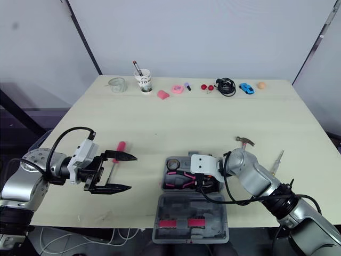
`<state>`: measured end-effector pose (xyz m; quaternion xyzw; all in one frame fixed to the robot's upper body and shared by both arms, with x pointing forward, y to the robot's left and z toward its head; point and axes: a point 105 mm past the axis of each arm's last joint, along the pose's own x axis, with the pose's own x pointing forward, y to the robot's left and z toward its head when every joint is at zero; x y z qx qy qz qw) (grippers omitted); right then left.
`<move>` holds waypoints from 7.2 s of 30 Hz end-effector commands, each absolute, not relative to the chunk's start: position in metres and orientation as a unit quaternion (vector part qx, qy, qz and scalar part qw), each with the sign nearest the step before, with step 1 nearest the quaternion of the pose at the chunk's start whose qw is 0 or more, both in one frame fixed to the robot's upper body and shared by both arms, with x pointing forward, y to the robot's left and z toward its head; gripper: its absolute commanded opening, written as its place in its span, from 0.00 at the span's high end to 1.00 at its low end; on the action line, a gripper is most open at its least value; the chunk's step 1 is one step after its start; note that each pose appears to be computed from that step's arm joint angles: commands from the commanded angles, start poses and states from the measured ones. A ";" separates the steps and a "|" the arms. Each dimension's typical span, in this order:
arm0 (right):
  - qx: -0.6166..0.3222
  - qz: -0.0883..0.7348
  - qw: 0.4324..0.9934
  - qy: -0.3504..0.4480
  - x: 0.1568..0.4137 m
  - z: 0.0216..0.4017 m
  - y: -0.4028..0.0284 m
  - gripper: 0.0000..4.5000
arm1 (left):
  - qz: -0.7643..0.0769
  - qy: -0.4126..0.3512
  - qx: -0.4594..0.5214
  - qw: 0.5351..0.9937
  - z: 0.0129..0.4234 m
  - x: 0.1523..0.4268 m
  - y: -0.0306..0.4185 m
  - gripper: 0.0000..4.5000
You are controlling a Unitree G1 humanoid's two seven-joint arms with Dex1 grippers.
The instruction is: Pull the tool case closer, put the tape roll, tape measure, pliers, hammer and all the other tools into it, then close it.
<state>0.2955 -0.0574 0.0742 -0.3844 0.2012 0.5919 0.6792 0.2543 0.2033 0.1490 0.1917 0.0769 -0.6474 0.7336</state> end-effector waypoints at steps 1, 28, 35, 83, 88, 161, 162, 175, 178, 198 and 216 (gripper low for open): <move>-0.369 0.588 0.699 0.171 0.297 0.093 -0.059 0.01 | -0.650 0.060 0.210 0.728 0.155 0.253 0.201 0.00; -0.238 0.579 0.751 0.209 0.306 0.019 -0.062 0.99 | -0.641 0.049 0.206 0.738 0.152 0.257 0.196 0.00; -0.273 0.578 0.709 0.297 0.291 -0.023 -0.073 0.99 | -0.640 0.052 0.203 0.739 0.150 0.255 0.197 0.00; -0.041 0.165 0.985 0.039 0.205 0.064 -0.253 0.01 | -0.254 0.102 0.058 0.960 0.064 0.207 0.305 0.00; -0.024 0.115 0.992 0.051 0.184 0.060 -0.273 0.01 | -0.227 0.113 0.054 0.966 0.058 0.199 0.319 0.00; -0.257 0.555 0.766 0.196 0.264 0.031 -0.142 1.00 | -0.619 0.223 0.195 0.728 0.026 0.276 0.164 0.97; -0.257 0.555 0.766 0.197 0.264 0.030 -0.142 1.00 | -0.619 0.222 0.195 0.727 0.026 0.276 0.163 0.97; -0.256 0.552 0.769 0.197 0.264 0.026 -0.142 1.00 | -0.635 0.229 0.188 0.714 0.019 0.280 0.144 0.97; -0.257 0.550 0.770 0.197 0.264 0.026 -0.143 1.00 | -0.646 0.234 0.187 0.702 0.018 0.276 0.141 0.97; -0.255 0.553 0.770 0.190 0.269 0.025 -0.138 1.00 | -0.650 0.232 0.177 0.701 0.017 0.276 0.132 0.97; -0.250 0.519 0.802 0.158 0.298 0.038 -0.135 1.00 | -0.611 0.218 0.203 0.734 0.030 0.306 0.140 0.97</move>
